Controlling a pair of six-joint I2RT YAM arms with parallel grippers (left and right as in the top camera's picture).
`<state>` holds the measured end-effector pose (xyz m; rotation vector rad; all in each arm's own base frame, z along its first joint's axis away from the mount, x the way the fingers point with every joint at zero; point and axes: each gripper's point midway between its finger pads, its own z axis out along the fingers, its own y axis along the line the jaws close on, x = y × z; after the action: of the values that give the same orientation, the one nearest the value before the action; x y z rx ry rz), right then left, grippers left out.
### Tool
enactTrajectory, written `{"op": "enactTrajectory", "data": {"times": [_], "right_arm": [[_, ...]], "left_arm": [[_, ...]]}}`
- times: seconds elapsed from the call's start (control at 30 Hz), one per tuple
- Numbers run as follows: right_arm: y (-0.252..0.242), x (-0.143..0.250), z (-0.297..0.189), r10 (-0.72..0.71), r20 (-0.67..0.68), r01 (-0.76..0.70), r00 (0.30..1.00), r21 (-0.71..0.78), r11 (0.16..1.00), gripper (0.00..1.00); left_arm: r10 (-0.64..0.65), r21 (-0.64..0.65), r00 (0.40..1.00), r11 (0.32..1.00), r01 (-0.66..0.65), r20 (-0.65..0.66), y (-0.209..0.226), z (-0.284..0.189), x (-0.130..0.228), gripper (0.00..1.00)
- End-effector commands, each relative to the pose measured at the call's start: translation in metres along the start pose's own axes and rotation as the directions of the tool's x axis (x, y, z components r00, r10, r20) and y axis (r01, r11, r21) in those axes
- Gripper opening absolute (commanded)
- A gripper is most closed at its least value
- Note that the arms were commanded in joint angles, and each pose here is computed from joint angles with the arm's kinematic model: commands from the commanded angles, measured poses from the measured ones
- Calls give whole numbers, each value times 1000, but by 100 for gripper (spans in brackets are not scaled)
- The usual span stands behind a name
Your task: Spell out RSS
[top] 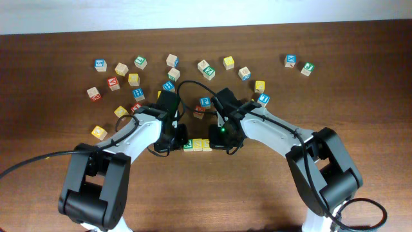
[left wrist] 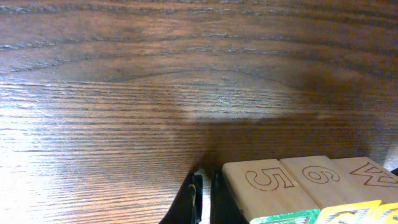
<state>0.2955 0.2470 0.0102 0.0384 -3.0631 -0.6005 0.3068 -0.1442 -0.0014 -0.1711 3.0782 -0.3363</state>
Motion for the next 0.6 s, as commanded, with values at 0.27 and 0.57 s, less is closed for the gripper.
{"op": "enactTrajectory", "data": {"times": [0.27, 0.57], "right_arm": [[-6, 48, 8, 13, -159, -1, 987, 75, 997, 14], [9, 34, 15, -17, -67, 22, 998, 72, 997, 13]], "left_arm": [[-194, -98, 981, 977, 191, -17, 68, -7, -7, 0], [-343, -123, 938, 934, 337, -36, 98, -14, -3, 0]]}}
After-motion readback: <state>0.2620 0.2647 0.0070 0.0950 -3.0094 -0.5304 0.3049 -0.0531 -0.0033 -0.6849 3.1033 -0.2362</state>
